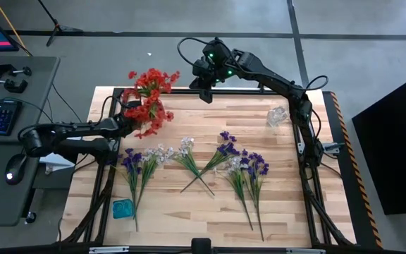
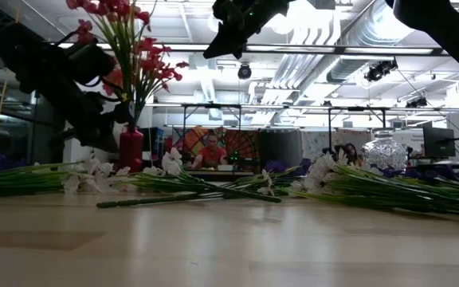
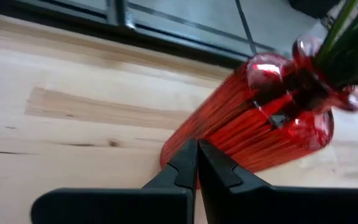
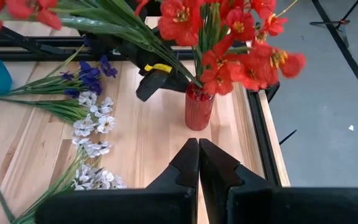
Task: Sort flowers into vase by color
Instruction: Put the red flowers into the red vase
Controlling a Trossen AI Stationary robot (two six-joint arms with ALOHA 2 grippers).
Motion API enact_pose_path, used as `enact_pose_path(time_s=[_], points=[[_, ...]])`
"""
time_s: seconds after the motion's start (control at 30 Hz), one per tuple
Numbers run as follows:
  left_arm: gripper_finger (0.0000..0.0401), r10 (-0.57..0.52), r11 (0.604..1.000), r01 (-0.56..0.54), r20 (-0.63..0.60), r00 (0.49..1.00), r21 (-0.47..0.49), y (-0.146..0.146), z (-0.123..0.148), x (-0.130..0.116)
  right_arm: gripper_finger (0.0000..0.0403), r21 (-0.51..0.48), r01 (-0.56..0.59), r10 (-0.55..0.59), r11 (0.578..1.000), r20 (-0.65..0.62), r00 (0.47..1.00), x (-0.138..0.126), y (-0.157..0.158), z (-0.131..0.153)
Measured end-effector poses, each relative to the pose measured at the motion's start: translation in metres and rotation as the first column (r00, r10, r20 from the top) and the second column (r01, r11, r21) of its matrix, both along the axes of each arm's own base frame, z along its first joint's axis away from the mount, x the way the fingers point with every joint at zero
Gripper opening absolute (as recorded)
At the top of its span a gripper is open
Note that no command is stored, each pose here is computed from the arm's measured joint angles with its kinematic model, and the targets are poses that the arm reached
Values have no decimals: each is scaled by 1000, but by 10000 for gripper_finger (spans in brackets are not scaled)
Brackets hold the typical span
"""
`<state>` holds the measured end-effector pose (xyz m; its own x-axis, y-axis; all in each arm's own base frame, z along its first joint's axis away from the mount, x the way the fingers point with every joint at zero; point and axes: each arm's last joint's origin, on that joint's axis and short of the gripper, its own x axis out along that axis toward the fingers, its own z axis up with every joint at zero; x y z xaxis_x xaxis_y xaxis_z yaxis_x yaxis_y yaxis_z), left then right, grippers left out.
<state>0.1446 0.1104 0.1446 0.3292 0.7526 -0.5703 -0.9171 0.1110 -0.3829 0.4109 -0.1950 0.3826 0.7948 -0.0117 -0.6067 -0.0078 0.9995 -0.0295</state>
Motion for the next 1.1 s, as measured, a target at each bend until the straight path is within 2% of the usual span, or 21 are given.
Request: enact_pose_path(time_s=[0.4,0.6,0.9,1.0,1.1], points=[[7,-144,990,144,-64,987,-7,-1,-1,2,0,-2,5,-5,1000,13,1000,1,0,1],[60,-219,976,216,-106,970,-40,-5,-1,-1,0,-1,5,-5,1000,13,1000,1,0,1],[160,-245,969,240,-140,959,-53,-19,12,-21,0,-1,5,-5,1000,13,1000,1,0,1],[178,-280,959,273,-100,955,-75,-24,17,-27,0,14,15,-15,1000,10,1000,1,0,1],[187,-342,935,337,-27,939,-108,-31,21,-32,0,85,61,-60,994,-23,998,-1,1,-2]])
